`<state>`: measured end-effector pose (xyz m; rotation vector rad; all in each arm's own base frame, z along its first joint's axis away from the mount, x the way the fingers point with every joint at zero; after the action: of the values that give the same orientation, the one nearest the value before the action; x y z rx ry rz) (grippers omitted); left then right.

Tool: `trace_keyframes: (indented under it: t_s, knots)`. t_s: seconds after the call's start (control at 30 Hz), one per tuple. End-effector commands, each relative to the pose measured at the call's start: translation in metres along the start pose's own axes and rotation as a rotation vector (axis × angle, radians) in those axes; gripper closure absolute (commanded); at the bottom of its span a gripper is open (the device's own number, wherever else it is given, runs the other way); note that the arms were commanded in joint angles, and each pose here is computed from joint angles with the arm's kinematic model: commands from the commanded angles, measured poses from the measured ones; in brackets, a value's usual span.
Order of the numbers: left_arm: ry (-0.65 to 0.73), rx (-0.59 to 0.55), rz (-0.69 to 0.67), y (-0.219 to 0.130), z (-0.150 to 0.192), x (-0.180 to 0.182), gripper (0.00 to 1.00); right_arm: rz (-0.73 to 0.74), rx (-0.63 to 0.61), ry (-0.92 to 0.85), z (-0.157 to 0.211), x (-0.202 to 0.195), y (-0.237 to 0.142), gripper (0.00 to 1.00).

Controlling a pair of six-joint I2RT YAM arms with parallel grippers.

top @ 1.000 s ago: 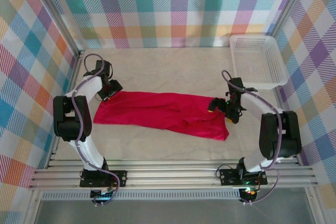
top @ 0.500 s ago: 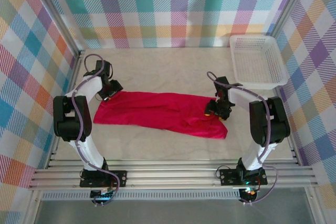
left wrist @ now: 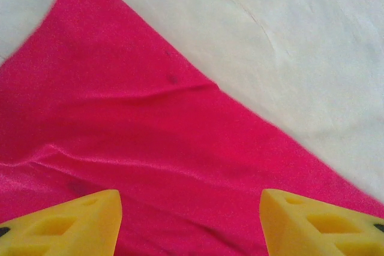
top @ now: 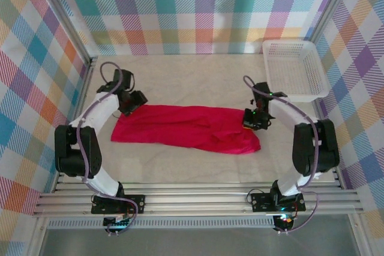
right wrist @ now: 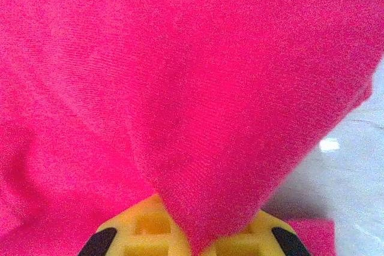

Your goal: Fold the inside-out t-shirt

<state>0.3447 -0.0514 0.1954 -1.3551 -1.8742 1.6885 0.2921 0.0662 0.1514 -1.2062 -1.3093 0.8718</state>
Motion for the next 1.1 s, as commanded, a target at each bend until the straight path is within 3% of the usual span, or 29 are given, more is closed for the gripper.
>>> trace_keyframes:
  t_s: [0.0,0.2,0.37,0.53,0.83,1.07]
  knots:
    - [0.015,0.052,0.074,0.005,0.03,-0.02,0.38,0.019,-0.03,-0.013,0.0,-0.014,-0.028,1.0]
    - [0.079,0.098,0.016,0.038,0.03,-0.037,0.38,-0.023,-0.08,0.009,-0.008,-0.018,-0.052,1.0]
    - [0.106,0.096,-0.097,0.074,0.018,-0.027,0.38,-0.172,-0.097,0.028,-0.007,-0.001,-0.067,1.0]
    - [0.062,0.166,-0.103,0.098,0.012,-0.016,0.38,-0.209,-0.113,-0.011,-0.004,0.025,-0.08,1.0]
    - [-0.015,0.067,0.056,0.021,-0.026,-0.022,0.37,-0.247,-0.161,-0.144,-0.002,0.105,-0.106,1.0]
    - [-0.255,0.086,0.213,-0.006,-0.044,0.03,0.36,-0.308,-0.139,-0.287,-0.001,0.2,-0.102,1.0]
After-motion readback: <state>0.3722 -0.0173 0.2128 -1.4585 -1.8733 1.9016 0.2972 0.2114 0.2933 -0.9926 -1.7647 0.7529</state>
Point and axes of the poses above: each hand's point on the last joint's axis, 136 mm out from that joint toward the fingers, its own y axis out along the fingers, its own x axis along the line the jaws close on, z = x × y, the point moved 9 cm from there along -y, back along the fingers, and after that the axes turned 5 degrees about -y, right-handed, at the moved point
